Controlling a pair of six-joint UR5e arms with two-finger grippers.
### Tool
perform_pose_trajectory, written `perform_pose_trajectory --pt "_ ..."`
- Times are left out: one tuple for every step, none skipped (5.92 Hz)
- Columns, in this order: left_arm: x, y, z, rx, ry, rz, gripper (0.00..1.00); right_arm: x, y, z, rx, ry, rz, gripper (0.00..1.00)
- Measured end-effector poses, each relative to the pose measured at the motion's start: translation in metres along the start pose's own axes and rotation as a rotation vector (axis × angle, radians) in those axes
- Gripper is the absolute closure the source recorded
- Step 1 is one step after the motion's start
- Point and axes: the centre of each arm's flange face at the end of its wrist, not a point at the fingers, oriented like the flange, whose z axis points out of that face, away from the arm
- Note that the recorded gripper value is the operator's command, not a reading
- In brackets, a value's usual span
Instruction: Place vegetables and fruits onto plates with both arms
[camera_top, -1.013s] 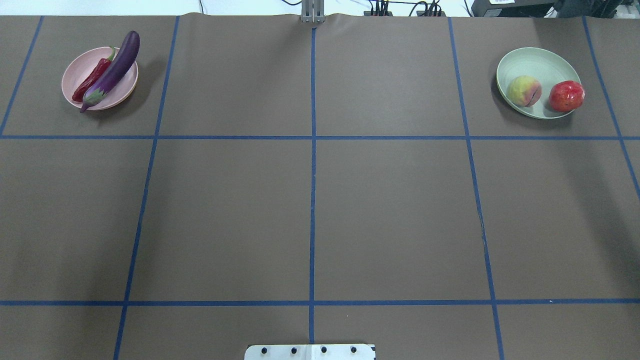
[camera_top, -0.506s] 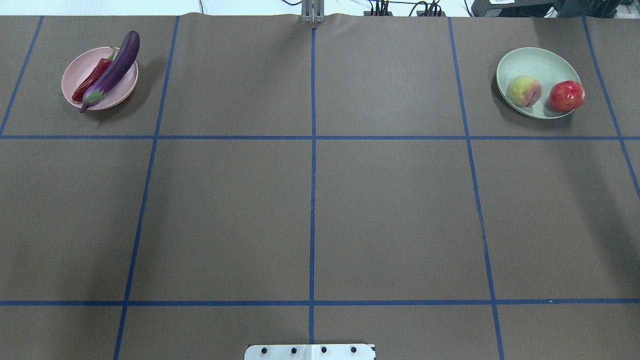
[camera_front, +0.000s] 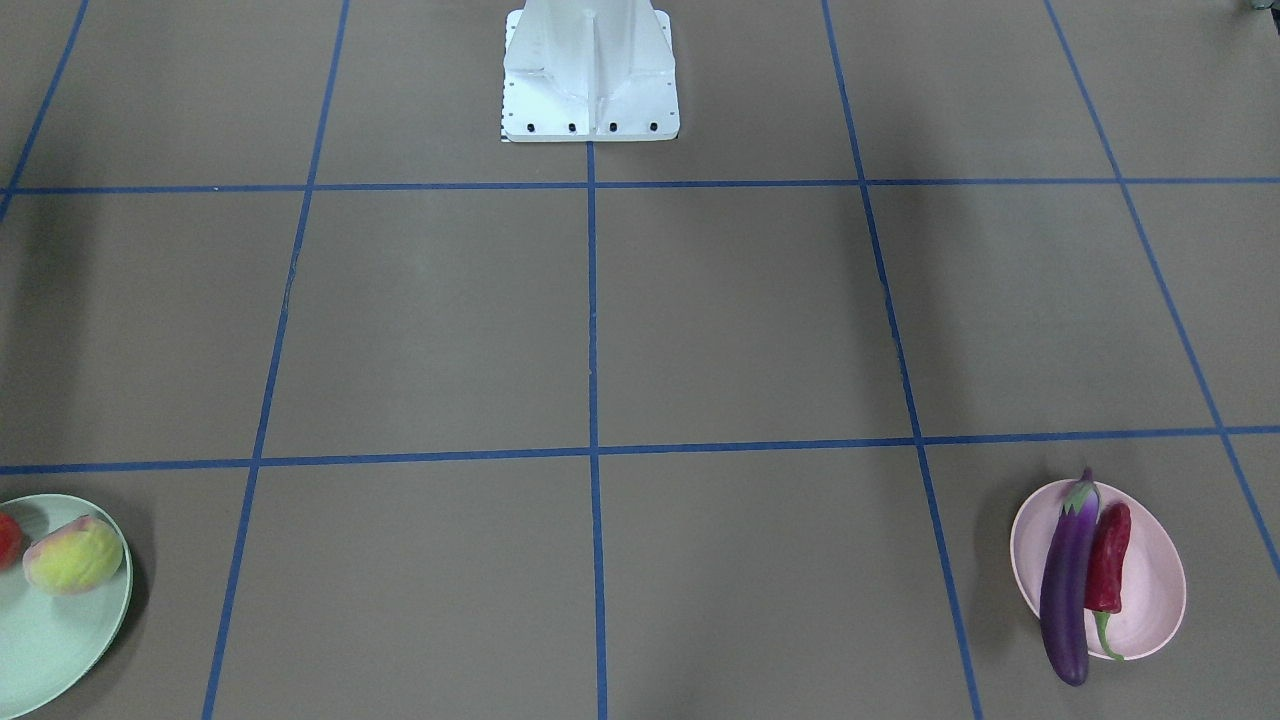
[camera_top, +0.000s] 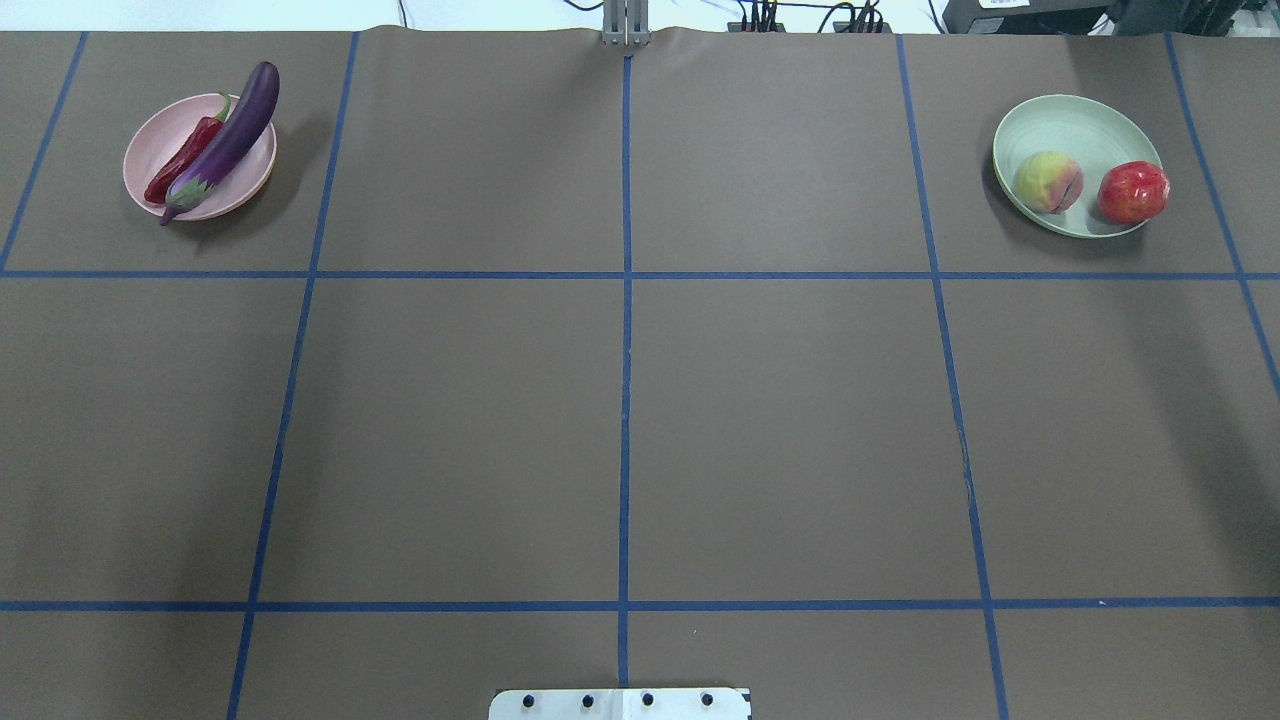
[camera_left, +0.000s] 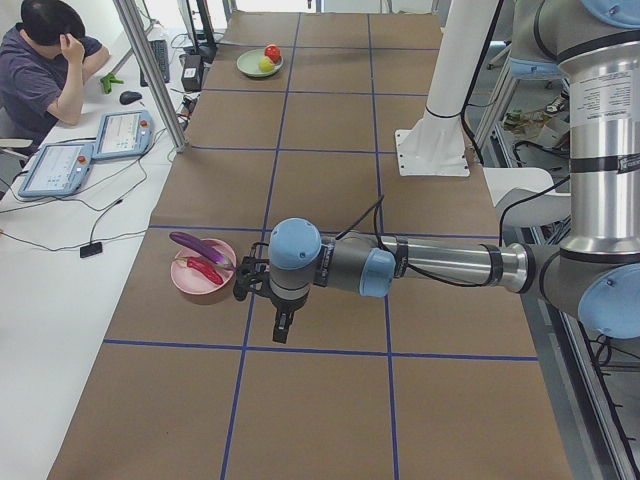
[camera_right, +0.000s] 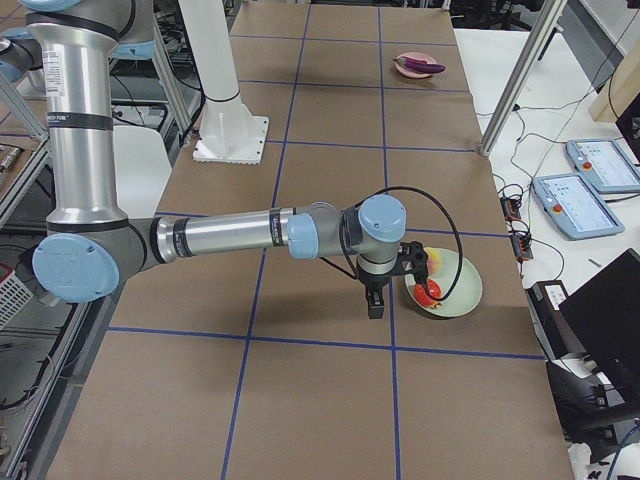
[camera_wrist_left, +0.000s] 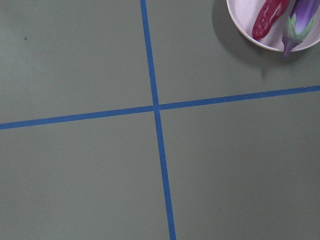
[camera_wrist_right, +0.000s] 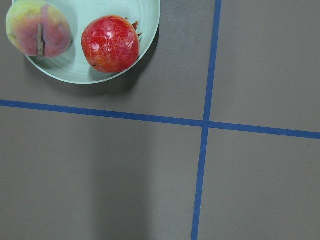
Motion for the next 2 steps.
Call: perform_pose_trajectory --pt "0.0000 0.0000 0.0000 0.000 0.000 0.000 0.00 0.0000 0.0000 0.0001 0.000 0.000 0.000 0.00" --pt "-0.0002 0.0001 0.0002 0.000 0.000 0.000 0.00 -0.0002 -0.0001 0.0009 -0.002 0.000 -0.002 0.00"
